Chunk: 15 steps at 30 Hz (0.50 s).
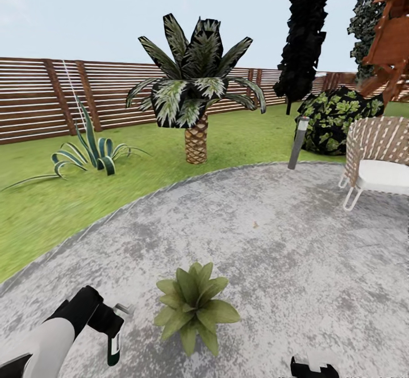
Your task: Pick up the pesticide atomizer in the garden and spray insectifuge to fully cover both potted plants in the garden.
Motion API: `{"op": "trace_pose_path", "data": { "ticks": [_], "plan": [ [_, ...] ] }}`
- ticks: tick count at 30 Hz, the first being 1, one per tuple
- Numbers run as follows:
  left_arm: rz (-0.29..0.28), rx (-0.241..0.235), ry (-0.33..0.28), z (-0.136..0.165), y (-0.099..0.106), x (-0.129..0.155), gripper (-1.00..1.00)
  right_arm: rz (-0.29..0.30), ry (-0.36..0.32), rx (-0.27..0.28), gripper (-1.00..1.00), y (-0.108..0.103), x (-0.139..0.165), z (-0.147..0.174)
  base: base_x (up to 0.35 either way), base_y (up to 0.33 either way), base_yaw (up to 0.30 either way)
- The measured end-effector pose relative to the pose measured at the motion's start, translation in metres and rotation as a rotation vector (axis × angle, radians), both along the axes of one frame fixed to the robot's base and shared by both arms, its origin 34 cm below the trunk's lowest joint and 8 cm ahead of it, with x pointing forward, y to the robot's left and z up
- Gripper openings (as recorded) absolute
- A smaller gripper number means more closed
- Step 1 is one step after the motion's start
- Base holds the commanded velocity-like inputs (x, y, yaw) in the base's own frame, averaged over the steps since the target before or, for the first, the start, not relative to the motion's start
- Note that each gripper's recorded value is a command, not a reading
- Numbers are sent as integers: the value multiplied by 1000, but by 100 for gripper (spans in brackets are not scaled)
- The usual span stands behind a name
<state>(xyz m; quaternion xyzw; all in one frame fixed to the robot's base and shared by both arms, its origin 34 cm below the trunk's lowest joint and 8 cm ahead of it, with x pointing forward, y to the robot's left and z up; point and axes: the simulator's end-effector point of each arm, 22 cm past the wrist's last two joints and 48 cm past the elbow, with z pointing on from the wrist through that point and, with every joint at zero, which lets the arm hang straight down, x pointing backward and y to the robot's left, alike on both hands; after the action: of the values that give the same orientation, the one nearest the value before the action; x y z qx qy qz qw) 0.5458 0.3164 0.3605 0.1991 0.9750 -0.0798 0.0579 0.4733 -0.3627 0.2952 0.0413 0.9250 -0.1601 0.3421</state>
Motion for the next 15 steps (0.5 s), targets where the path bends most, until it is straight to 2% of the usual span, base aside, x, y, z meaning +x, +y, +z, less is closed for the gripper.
{"op": "trace_pose_path", "data": {
  "ticks": [2,4,8,9,15],
  "plan": [
    [-16,4,4,1,0,0,-100,0,-1,-1,100,-1,0,0,2,0,-35],
    [-47,-9,43,3,-4,-7,-100,0,0,-1,100,-1,0,0,1,0,-12],
    [-105,-78,147,11,-21,-28,-100,1,0,-2,100,-1,0,0,0,0,-3],
    [-190,-45,198,15,-20,-38,-100,1,1,-2,100,-1,0,0,0,0,0],
    [-224,-2,213,14,-13,-41,-100,0,-1,-2,100,-1,1,1,1,0,-52]
  ]
}}
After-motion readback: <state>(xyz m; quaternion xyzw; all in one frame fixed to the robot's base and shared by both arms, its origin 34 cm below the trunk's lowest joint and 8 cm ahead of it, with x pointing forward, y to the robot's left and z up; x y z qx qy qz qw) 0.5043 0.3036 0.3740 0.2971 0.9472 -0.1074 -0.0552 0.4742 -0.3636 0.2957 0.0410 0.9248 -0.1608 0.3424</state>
